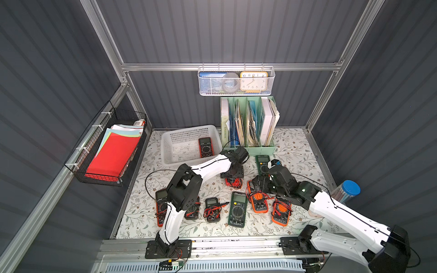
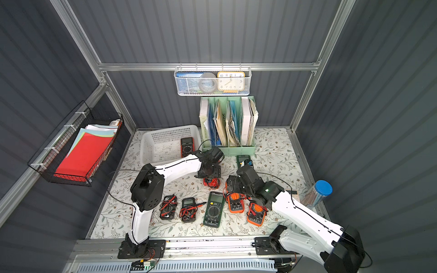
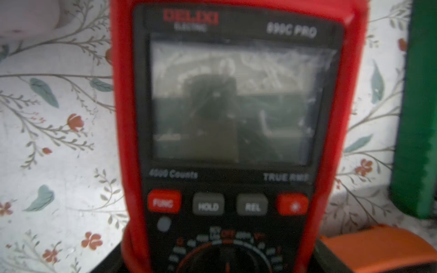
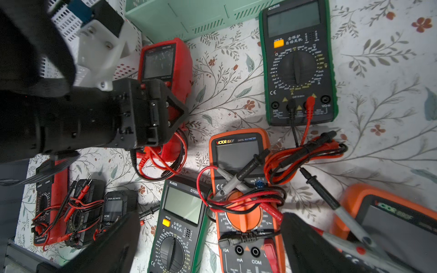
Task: Put the multimeter into the basket
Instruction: Pick up the multimeter from the center of the board.
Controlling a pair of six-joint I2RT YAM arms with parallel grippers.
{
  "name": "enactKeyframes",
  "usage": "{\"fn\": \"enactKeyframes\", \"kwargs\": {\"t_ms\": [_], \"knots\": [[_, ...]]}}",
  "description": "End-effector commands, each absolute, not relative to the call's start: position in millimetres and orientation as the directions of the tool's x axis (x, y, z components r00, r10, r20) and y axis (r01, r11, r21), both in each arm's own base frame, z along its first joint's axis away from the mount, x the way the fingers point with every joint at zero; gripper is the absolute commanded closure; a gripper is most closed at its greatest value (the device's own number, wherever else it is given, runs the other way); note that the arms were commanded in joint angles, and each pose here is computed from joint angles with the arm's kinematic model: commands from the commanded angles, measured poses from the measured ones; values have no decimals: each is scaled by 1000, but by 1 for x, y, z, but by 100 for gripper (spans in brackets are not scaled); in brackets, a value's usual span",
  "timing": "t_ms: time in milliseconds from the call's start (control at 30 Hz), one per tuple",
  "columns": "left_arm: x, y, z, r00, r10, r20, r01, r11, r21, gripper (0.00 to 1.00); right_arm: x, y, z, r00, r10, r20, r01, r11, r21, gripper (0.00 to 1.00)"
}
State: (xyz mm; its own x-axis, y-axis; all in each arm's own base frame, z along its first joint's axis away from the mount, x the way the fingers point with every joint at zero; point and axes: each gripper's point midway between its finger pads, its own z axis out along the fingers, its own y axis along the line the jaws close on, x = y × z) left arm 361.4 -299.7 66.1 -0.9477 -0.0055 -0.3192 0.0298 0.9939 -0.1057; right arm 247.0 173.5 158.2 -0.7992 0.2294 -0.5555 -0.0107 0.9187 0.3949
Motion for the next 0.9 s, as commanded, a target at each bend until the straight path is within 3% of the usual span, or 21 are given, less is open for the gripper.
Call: {"fn": "enactKeyframes", "kwargs": {"t_ms": [0, 200, 400, 867], "knots": [[361, -299, 129, -908, -8, -418, 65, 985, -160, 79, 247, 174, 163, -800, 233, -553, -10, 916, 400, 1], [358, -292, 177, -880, -22, -475, 81, 978, -194, 81, 251, 185, 173, -802, 233, -550, -37, 900, 435, 1], [389, -245, 213, -846, -69, -529, 20, 987, -161, 83, 259, 210, 186, -822, 213, -527, -82, 873, 481, 1], [475, -134, 217, -832, -160, -531, -142, 987, -75, 87, 259, 258, 188, -849, 126, -514, -160, 864, 477, 1]]}}
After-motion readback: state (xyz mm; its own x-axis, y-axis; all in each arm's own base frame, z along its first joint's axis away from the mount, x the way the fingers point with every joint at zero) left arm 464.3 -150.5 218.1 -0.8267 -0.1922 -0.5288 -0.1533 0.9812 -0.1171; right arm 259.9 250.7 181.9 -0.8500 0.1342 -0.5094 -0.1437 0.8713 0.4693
